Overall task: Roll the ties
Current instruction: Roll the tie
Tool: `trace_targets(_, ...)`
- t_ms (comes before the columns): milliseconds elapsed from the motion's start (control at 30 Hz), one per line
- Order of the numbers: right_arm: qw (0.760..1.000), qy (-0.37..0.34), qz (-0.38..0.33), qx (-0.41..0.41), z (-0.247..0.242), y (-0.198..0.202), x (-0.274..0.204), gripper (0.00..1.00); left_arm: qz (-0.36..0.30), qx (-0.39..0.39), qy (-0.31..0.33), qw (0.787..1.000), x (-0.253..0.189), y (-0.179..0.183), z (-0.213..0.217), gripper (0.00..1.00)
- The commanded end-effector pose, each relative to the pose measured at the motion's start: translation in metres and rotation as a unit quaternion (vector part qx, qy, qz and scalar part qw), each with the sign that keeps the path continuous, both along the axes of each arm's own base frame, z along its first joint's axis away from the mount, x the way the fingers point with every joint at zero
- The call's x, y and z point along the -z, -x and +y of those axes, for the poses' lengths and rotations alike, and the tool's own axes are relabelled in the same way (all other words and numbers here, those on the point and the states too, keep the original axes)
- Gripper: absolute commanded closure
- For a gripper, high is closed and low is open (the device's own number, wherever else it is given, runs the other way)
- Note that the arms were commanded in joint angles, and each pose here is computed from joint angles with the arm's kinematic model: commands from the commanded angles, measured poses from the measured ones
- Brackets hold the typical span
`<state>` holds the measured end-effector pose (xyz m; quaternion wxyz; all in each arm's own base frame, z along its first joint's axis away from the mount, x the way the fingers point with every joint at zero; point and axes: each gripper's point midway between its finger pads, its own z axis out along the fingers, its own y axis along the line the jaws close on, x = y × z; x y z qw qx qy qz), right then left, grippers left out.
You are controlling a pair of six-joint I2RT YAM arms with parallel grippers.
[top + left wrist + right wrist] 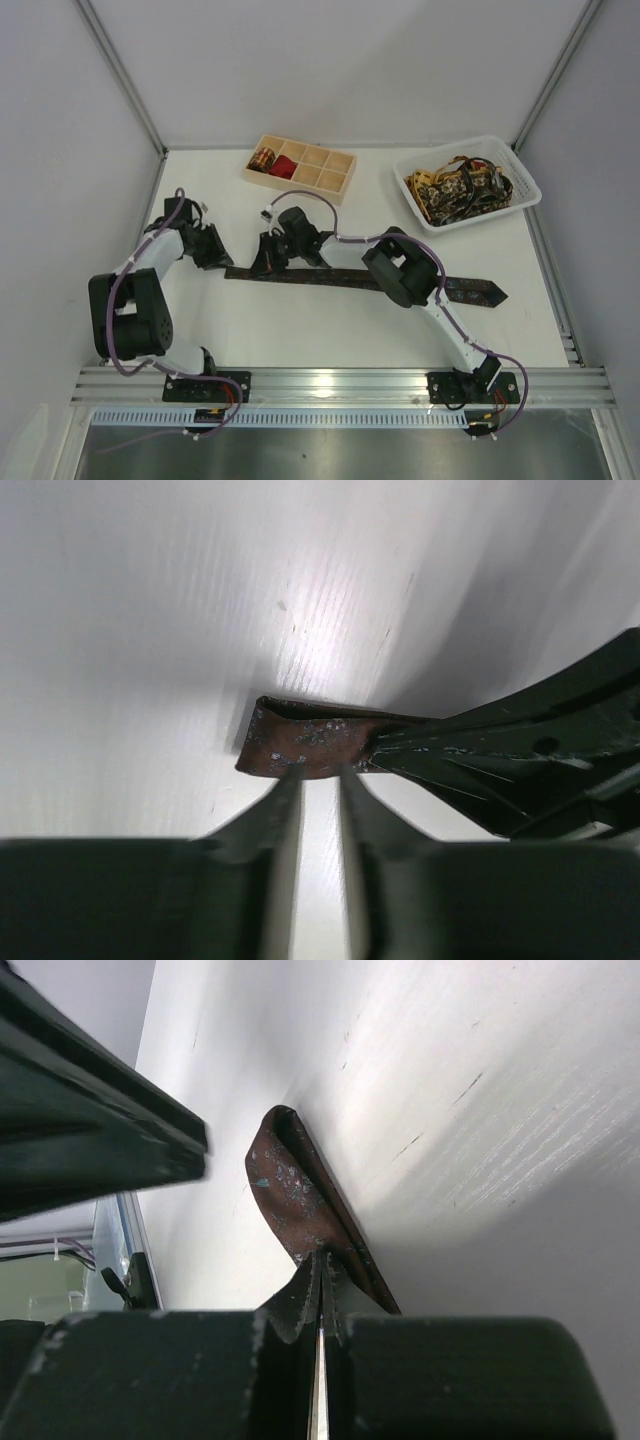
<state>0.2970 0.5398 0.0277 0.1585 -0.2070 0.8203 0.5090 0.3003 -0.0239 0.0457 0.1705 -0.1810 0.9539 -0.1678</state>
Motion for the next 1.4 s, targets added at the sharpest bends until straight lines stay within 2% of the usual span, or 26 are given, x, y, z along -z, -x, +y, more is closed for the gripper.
trace_targets(0, 0.999, 0.043, 0.027, 0.002, -0.02, 0.005, 0.027, 1.0, -0.053, -0.003, -0.04, 0.998, -0.034, -0.013, 0.017, 0.68)
trace_targets(67, 0.999, 0.041, 0.032, -0.001, -0.022, 0.005, 0.028, 1.0, -0.041, 0.0, -0.045, 0.998, -0.028, -0.009, 0.02, 0.6)
trace_targets(133, 0.999, 0.037, 0.039, -0.007, -0.024, 0.007, 0.029, 1.0, -0.029, 0.0, -0.033, 0.999, -0.02, -0.005, 0.019, 0.58)
trace_targets(300, 0.998, 0.032, 0.044, -0.013, -0.028, 0.008, 0.03, 1.0, -0.012, 0.009, -0.014, 1.0, -0.006, -0.005, 0.017, 0.65)
trace_targets(333, 0.998, 0.032, 0.045, -0.014, -0.028, 0.009, 0.031, 1.0, -0.014, 0.01, -0.012, 1.0, -0.005, -0.005, 0.017, 0.64)
trace_targets(400, 0.999, 0.029, 0.042, -0.018, -0.027, 0.01, 0.028, 1.0, -0.017, 0.013, 0.005, 1.0, -0.002, -0.005, 0.012, 0.54)
trace_targets(533, 0.999, 0.024, 0.039, -0.02, -0.026, 0.01, 0.023, 1.0, -0.005, 0.018, 0.014, 1.0, 0.008, -0.001, 0.01, 0.51)
trace_targets(733, 0.999, 0.019, 0.037, -0.023, -0.024, 0.012, 0.022, 1.0, 0.009, 0.025, 0.019, 0.999, 0.017, 0.007, 0.008, 0.6)
trace_targets(833, 0.999, 0.018, 0.04, -0.023, -0.024, 0.012, 0.022, 1.0, 0.017, 0.024, 0.02, 0.999, 0.023, 0.012, 0.007, 0.62)
trace_targets(1067, 0.999, 0.016, 0.037, -0.022, -0.023, 0.01, 0.022, 1.0, 0.022, 0.028, 0.009, 0.999, 0.03, 0.011, 0.011, 0.53)
trace_targets(1367, 0.999, 0.018, 0.038, -0.024, -0.021, 0.012, 0.022, 1.0, 0.011, 0.04, 0.024, 0.999, 0.031, 0.005, 0.006, 0.5)
